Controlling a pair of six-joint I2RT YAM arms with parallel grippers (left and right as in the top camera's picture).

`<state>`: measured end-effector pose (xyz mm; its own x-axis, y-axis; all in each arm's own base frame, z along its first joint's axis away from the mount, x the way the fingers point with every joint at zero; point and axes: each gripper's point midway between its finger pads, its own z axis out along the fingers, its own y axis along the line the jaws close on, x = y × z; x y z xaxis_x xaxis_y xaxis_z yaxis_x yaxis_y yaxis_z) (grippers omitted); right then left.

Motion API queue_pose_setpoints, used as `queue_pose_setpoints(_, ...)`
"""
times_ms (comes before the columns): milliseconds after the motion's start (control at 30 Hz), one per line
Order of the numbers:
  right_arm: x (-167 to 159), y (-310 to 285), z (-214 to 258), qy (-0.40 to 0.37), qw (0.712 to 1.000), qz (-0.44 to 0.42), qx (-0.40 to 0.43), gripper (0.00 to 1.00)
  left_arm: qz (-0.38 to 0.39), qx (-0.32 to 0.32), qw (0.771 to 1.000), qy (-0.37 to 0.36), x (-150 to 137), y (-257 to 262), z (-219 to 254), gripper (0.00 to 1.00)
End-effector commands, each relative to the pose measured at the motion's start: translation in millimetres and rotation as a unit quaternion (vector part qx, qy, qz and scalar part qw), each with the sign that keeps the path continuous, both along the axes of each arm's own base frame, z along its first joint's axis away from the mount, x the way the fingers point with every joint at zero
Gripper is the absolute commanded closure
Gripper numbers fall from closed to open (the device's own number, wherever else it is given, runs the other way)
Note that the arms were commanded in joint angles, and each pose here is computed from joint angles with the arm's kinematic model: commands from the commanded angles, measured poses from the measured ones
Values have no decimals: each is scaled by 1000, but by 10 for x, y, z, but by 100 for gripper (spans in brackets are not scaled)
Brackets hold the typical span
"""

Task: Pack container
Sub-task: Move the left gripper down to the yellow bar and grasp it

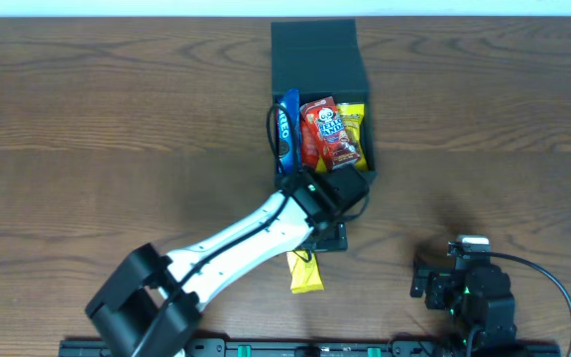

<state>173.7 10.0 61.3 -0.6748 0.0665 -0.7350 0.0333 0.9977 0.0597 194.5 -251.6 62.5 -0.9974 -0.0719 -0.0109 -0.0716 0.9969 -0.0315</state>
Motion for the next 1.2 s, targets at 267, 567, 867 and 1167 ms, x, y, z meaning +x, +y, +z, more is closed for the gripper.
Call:
queue_pose_setpoints(267,-14,-29,-40,5,1000,-5,-3,1,49,33,996,67,-70,34,-381,4)
queue_pose_setpoints(567,-15,-29,-41,5,1000,-5,-3,1,60,59,992,93,-47,138,-608,5)
queue_pose_setpoints(867,-15,-29,-41,5,1000,-5,-3,1,44,47,993,94,-32,85,-648,0)
queue_pose_setpoints(1167,-14,-29,-40,5,1000,-5,-3,1,40,45,994,93,-27,77,-650,17)
